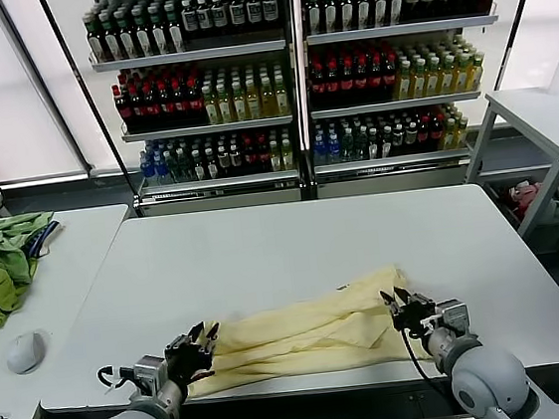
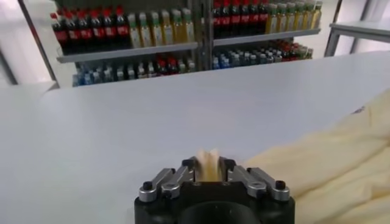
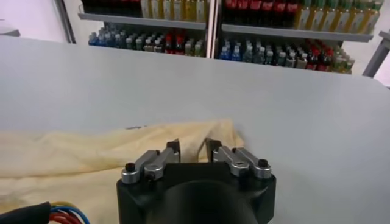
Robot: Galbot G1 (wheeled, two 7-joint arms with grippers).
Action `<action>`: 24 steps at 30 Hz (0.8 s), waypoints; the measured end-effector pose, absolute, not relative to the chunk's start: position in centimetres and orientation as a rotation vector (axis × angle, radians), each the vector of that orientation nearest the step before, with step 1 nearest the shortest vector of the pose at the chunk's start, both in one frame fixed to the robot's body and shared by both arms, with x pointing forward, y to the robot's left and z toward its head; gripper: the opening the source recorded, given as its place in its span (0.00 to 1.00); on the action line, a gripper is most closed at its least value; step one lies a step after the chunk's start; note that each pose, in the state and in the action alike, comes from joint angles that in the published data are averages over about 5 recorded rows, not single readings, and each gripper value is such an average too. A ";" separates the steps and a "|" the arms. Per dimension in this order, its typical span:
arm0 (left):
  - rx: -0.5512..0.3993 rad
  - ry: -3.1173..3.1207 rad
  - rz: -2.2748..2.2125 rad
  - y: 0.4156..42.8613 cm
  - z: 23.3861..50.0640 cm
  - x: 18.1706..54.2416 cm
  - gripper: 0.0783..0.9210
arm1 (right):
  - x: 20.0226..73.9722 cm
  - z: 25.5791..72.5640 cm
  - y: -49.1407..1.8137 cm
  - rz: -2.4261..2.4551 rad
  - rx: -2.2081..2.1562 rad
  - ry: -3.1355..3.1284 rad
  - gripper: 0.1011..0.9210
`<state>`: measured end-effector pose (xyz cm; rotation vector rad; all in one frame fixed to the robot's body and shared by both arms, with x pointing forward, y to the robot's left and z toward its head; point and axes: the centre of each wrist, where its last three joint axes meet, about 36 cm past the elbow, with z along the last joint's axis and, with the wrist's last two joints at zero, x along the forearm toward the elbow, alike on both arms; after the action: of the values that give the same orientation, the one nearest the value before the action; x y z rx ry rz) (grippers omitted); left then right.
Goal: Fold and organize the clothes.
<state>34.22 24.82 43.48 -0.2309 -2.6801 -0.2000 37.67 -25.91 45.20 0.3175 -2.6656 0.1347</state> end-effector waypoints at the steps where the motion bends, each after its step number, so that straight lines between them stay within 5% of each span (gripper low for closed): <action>1: -0.210 -2.689 -0.212 24.7 43.3 34.0 0.49 | 37.5 45.2 -25.9 0.137 0.318 -2.667 0.57; 8: -0.057 -2.709 -0.269 23.6 40.8 32.5 0.73 | 36.6 44.7 -25.8 0.146 0.307 -2.665 0.81; 13: 0.035 -2.698 -0.289 22.6 38.7 31.9 0.86 | 36.3 44.5 -26.0 0.151 0.297 -2.665 0.87; 24: 0.114 -2.664 -0.247 21.0 36.2 30.7 0.54 | 36.1 44.7 -26.1 0.151 0.294 -2.670 0.88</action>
<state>30.74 20.96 36.22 0.1138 -2.6640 -0.2466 36.07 -26.12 44.71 0.2945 -2.6705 0.1507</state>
